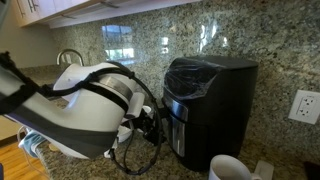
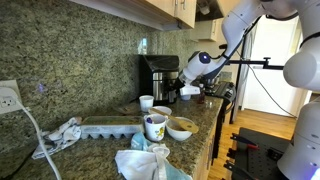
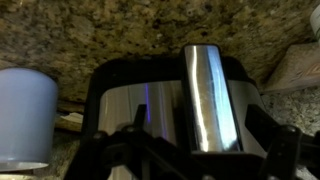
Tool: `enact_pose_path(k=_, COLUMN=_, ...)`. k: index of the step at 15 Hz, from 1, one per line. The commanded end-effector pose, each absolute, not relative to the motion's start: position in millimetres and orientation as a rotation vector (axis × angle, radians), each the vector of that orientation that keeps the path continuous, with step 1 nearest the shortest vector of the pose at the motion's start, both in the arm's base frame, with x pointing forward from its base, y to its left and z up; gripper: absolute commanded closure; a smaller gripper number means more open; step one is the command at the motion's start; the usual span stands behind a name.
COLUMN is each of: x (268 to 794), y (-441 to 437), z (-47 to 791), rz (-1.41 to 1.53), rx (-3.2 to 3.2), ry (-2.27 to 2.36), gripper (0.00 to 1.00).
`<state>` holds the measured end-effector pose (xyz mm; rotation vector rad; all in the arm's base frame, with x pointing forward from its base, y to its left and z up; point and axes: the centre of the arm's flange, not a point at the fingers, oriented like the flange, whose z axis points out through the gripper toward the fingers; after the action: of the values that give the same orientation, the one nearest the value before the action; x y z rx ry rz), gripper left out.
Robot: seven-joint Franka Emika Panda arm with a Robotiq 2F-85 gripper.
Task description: Open the air fryer basket then close the basket
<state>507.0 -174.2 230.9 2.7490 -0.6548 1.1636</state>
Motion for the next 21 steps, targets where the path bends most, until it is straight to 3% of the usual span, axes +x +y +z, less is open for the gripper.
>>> enact_pose_path(k=1, x=512, y=-176, z=238, rz=1.132, rx=2.762, ry=-0.699, gripper=0.0)
enact_pose_path(k=21, x=486, y=-142, z=272, rz=0.764, rx=2.909, ry=-0.794, gripper=0.0)
